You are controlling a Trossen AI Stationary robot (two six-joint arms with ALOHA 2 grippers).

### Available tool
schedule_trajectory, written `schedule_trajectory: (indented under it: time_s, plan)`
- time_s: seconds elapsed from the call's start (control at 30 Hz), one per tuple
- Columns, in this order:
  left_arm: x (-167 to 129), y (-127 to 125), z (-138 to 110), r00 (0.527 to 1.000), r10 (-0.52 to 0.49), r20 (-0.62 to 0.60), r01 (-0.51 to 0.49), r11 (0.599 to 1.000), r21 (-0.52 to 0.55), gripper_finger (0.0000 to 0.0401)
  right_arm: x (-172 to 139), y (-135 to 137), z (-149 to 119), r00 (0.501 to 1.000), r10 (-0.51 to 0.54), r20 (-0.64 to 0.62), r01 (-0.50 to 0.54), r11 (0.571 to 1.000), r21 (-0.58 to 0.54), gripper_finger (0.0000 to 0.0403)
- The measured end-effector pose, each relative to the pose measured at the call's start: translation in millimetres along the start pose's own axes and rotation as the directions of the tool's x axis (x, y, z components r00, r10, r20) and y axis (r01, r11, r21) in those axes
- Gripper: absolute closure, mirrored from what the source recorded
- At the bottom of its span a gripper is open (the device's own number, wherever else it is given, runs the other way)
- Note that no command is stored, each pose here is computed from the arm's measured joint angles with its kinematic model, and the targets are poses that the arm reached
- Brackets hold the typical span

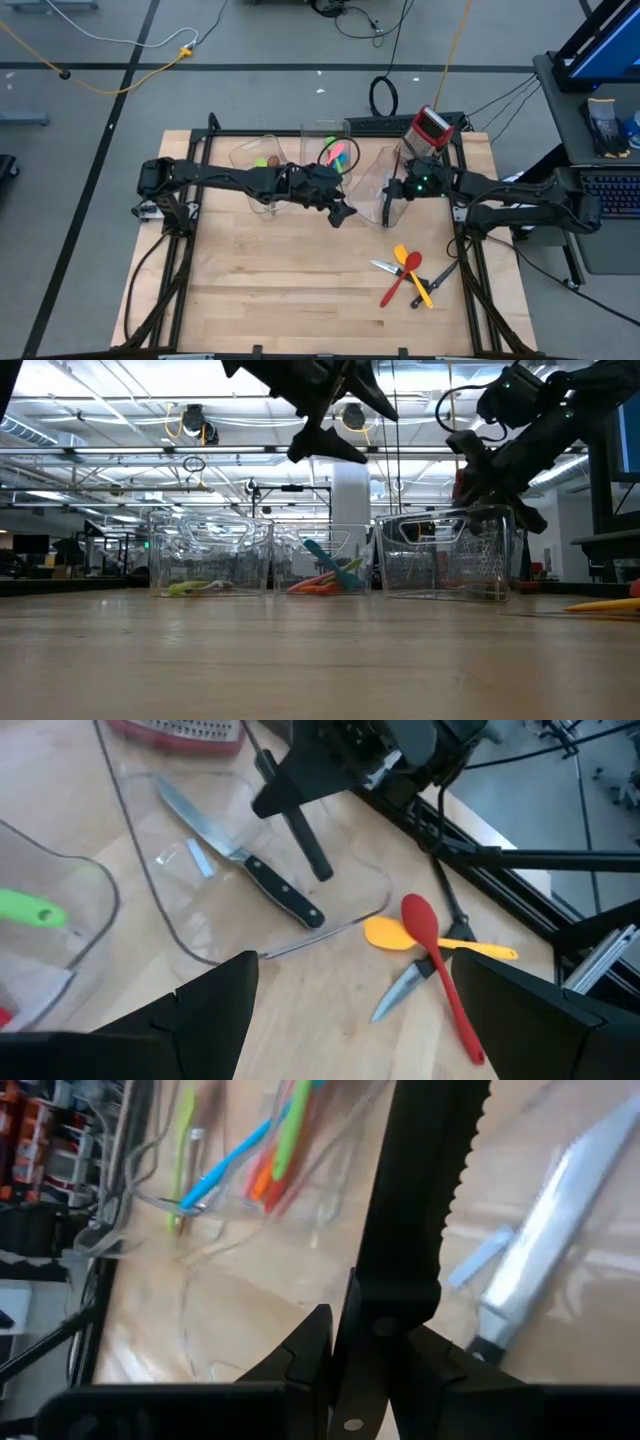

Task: Pick & Place Kitchen Items
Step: Put the left black kitchen knife in the right bin

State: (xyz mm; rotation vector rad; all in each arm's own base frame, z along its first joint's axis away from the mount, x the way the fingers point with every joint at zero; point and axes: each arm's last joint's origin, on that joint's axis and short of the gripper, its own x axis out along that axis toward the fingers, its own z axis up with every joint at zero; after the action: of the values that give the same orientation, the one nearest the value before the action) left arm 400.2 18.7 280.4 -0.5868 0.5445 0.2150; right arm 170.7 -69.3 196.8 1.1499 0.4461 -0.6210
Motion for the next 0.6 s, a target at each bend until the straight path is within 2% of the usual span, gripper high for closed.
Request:
schedule_trajectory:
  time_s: [0.17,0.37,0.6]
  plan:
    - [-0.2,9.6,0.9,0.999,0.034,-0.034,-0.034,0.999,0.001,0.0063,3.2,7.1,1.5,0.996,0.041,-0.081,-0.038,0.999,0.033,0.0343]
    - [-0.7,18.2,0.3,0.995,0.075,-0.072,-0.074,0.997,0.015,0.0063,10.6,16.5,12.0,0.993,0.044,-0.111,-0.039,0.998,0.050,0.0343]
    - [-1.0,19.4,-2.0,0.992,0.087,-0.095,-0.083,0.995,0.046,0.0063,21.4,17.1,20.5,0.981,-0.071,-0.181,0.081,0.996,0.047,0.0343]
